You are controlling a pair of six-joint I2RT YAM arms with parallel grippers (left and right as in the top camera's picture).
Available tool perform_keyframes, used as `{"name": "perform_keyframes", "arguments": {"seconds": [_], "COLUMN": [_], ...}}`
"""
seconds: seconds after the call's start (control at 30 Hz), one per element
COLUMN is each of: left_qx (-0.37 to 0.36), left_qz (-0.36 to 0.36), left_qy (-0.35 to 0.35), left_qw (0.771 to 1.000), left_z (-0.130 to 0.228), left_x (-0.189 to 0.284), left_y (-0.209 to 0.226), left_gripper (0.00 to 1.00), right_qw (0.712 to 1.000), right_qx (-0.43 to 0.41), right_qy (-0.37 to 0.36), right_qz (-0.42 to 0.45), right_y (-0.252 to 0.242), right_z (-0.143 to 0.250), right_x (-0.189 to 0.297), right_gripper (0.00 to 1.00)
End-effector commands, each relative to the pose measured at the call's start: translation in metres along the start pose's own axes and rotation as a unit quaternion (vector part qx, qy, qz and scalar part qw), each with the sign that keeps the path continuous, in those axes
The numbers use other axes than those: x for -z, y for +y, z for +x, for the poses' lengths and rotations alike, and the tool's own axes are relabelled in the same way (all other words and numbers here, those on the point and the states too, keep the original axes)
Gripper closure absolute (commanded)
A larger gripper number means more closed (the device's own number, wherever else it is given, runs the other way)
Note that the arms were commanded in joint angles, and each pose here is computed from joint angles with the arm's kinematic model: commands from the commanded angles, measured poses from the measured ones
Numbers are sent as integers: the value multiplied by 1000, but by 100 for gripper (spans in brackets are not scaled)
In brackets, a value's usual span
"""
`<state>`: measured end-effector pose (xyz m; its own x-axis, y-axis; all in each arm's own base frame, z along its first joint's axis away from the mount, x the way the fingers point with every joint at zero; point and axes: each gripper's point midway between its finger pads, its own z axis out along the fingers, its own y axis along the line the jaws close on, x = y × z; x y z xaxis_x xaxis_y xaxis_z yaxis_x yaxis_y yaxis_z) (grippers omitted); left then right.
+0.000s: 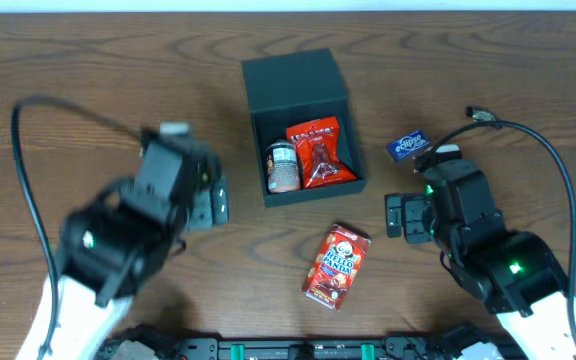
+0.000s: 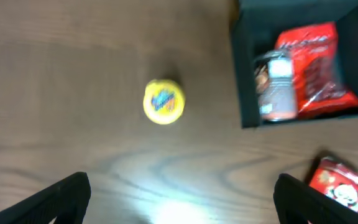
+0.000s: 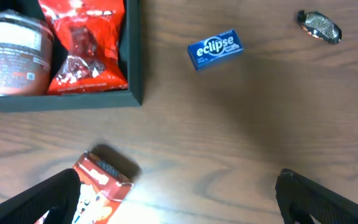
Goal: Pack container
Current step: 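Withdraw the left gripper from the box toward the left, then move the left gripper over the yellow Mentos roll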
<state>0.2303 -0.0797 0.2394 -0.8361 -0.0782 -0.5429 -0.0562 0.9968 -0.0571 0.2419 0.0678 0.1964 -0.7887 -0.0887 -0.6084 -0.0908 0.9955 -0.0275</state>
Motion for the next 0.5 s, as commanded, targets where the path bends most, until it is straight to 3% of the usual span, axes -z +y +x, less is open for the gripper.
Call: {"name": "perform_keyframes", "arguments": {"seconds": [0.0, 0.23, 0.47], "left_qx": [54, 124, 132], "left_qz": [-11, -24, -12], "left_qy": [6, 17, -13], "left_qw": [998, 992, 991], "left_z": [36, 83, 69], "left_x": [-20, -72, -100], "left_y": [13, 23, 10], "left_gripper": [5, 5, 5], "right_qw": [1000, 1000, 1000], "right_qx": [-2, -3, -3], "right_qy": [-7, -14, -13], "right_qz": [-1, -3, -3], "right_y": [1, 2, 2], "right_z": [-2, -5, -5], "right_x": [2, 2, 2], "right_gripper": [1, 1, 1]}}
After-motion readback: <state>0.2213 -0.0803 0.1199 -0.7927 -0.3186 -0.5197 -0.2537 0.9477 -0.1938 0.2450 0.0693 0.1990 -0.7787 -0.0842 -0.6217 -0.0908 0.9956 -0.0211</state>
